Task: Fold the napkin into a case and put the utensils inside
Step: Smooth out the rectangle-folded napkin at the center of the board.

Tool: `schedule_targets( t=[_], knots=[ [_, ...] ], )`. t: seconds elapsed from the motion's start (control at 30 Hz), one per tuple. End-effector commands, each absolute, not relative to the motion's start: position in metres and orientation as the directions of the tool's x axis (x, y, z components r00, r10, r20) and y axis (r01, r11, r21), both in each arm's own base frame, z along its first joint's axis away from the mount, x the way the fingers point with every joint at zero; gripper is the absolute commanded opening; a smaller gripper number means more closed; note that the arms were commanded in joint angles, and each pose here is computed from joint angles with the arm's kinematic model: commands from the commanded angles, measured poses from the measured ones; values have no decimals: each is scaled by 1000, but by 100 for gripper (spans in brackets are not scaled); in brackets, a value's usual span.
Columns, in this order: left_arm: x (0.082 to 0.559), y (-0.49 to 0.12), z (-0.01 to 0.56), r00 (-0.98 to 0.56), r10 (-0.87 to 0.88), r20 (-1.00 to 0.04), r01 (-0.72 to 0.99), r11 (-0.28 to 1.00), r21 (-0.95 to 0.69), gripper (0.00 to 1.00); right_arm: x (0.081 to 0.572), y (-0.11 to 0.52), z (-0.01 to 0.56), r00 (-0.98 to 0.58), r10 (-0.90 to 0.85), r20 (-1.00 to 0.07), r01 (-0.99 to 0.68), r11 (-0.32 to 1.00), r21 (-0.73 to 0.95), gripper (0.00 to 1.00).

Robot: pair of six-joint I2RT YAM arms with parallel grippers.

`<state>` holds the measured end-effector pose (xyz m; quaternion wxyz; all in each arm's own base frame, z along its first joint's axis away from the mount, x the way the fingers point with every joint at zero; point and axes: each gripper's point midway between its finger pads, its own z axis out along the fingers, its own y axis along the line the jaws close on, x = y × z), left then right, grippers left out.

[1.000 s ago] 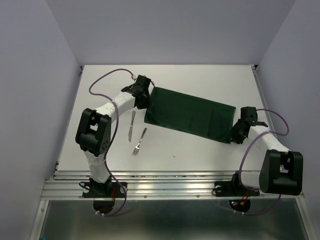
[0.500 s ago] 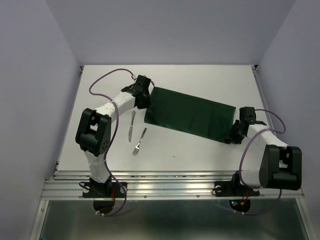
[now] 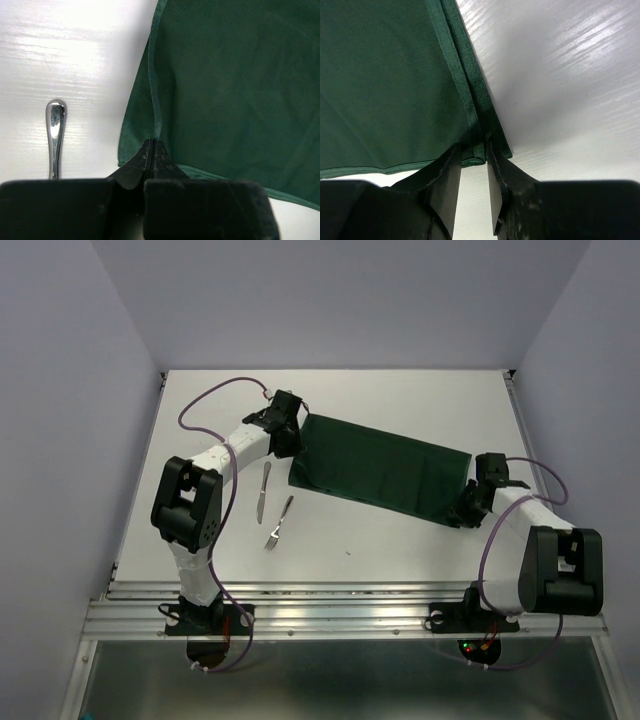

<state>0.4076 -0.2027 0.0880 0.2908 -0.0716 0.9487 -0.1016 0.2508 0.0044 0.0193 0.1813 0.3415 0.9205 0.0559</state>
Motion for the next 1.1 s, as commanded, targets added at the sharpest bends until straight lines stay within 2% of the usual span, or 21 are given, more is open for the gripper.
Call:
schedule_targets(
  t=[0.0,0.13,0.17,0.2,0.3,0.67,1.07],
  knots=[
    [412,-203,104,-798,-195,-571,-57,966,-251,0,262,7,23,-711,628,-316,582,778,236,31],
    [410,-203,103,-799,-191,-570,-53,967,-250,0,262,3,27,-697,628,-346,591,776,220,19],
    [410,-203,104,-799,-189,-570,-51,967,-249,0,262,2,30,-686,631,-362,594,773,222,13],
    [410,-203,104,-799,-188,-572,-50,967,-249,0,263,0,32,-681,631,-371,595,773,221,13],
    [411,-203,107,-797,-184,-575,-46,968,-246,0,265,-6,42,-660,628,-411,601,771,213,1],
    [414,-205,111,-794,-182,-580,-39,967,-250,0,279,-15,80,-599,628,-497,603,762,236,1],
    [430,-219,150,-764,-181,-620,18,954,-300,0,322,-32,153,-475,606,-638,592,757,278,1]
  ],
)
